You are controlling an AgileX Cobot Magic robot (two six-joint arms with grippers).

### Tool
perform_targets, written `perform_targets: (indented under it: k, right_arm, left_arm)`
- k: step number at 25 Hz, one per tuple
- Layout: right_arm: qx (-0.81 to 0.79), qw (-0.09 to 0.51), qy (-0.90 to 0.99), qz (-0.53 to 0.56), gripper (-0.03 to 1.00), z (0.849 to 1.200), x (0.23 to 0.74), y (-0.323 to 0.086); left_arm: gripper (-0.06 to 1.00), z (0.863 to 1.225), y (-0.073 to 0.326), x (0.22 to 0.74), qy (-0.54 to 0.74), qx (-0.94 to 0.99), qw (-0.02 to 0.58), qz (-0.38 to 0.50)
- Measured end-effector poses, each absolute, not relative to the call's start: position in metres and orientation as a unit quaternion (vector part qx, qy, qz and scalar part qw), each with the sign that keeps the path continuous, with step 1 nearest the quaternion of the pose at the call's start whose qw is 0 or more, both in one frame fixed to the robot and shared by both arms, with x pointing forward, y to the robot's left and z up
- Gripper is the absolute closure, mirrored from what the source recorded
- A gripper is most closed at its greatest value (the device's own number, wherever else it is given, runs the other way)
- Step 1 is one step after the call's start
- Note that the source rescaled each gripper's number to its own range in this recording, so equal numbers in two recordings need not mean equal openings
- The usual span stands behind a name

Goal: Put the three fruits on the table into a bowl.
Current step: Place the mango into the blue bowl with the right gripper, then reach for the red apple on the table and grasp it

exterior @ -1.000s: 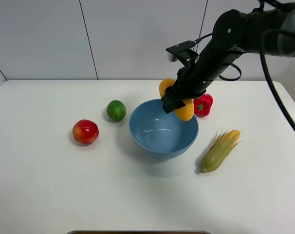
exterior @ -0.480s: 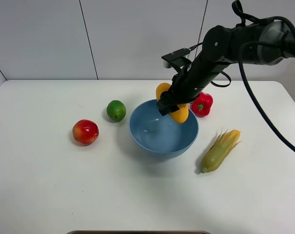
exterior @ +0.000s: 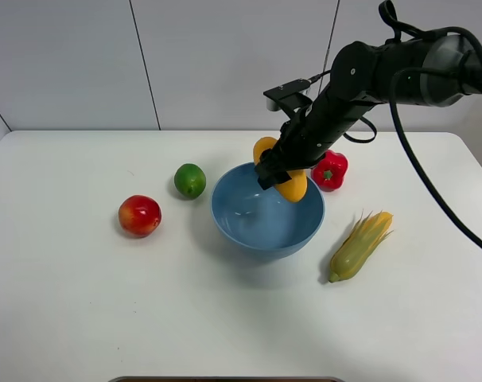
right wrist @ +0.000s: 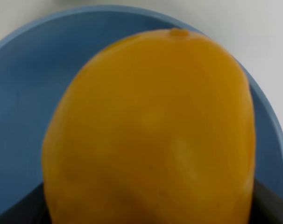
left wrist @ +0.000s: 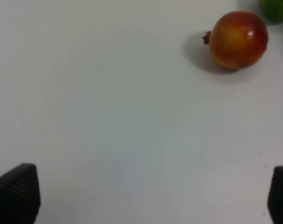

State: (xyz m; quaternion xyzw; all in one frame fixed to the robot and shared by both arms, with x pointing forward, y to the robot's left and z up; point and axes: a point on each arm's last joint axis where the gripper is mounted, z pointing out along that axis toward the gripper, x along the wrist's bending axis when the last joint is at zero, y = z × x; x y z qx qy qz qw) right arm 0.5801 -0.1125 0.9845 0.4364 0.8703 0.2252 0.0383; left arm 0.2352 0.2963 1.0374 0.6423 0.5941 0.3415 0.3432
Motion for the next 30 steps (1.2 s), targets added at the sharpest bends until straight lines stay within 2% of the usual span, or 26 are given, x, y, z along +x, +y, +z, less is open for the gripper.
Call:
perform_targets:
  k: [6,8,14,17,24,30]
  right_arm:
    - [0.437,0.038,0.87,0.225,0.33,0.984,0.58,-0.112]
    - [0.441,0.035,0.868,0.223,0.26,0.984,0.58,-0.113]
    - [0.451,0.027,0.865,0.219,0.22,0.985,0.578,-0.113]
    - [0.447,0.02,0.867,0.217,0.22,0.997,0.571,-0.115]
    - [0.455,0.014,0.867,0.202,0.22,1.056,0.534,-0.134]
    - [0.48,0.058,0.856,0.184,0.22,1.114,0.489,-0.166]
  left_arm:
    - [-0.05,1.037,0.296,0.235,0.594,0.642,0.343,0.342]
    - [-0.05,1.037,0.296,0.235,0.594,0.642,0.343,0.342]
    - [-0.05,1.037,0.296,0.235,0.594,0.642,0.343,0.342]
    - [-0.05,1.037,0.296,0.235,0.594,0.642,0.343,0.342]
    - [-0.05,1.037,0.296,0.235,0.594,0.642,0.343,0.342]
    - [-0.05,1.037,0.296,0.235,0.594,0.642,0.343,0.342]
